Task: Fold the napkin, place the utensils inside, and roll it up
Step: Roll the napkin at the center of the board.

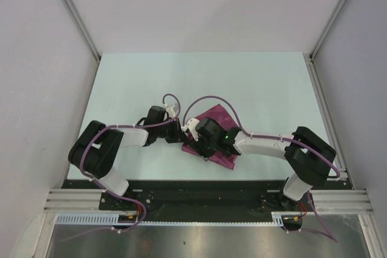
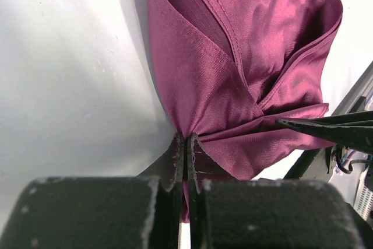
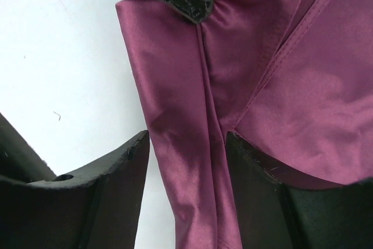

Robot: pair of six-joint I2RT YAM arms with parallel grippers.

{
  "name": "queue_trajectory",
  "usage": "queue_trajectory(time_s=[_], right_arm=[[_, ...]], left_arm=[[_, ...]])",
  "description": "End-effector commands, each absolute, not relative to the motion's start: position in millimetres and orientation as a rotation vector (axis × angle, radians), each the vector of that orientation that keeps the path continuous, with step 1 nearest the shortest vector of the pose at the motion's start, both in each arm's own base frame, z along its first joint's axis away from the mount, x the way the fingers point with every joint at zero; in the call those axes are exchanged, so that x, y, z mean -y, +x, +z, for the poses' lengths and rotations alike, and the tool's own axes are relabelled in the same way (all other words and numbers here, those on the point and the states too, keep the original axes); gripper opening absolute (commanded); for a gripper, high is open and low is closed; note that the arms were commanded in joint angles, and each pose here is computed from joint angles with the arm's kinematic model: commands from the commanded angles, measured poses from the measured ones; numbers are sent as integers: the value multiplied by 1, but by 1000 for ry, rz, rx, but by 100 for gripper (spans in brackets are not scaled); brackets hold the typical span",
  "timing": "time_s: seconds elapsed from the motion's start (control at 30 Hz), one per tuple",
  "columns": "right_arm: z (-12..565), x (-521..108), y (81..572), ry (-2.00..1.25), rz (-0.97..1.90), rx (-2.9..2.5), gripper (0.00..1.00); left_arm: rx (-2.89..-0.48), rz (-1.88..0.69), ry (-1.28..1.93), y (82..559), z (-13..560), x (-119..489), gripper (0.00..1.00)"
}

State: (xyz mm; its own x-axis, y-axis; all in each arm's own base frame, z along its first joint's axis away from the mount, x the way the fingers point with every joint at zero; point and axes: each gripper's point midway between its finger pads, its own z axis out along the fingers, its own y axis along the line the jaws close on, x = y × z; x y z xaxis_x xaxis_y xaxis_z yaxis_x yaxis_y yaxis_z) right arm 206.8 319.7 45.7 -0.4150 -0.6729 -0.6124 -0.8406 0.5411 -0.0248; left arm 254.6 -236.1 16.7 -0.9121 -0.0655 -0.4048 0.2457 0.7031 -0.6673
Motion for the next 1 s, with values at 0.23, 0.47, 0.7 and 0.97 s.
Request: queue_trajectory(time_s=[0.23, 0.47, 0.7, 0.97], right_arm=[[37, -332, 196, -1273, 475, -2201, 59], [11, -324, 196, -1282, 420, -2287, 57], [7, -319, 183, -1273, 652, -2414, 28], [14, -324, 155, -1309, 1044, -2562, 13]], left_arm=[[-2568, -1025, 164, 250, 6, 234, 0], [-2559, -1027, 169, 252, 9, 234, 0], [-2529, -1040, 167, 259, 17, 234, 21], [-2402, -953, 115, 282, 50, 214, 76]])
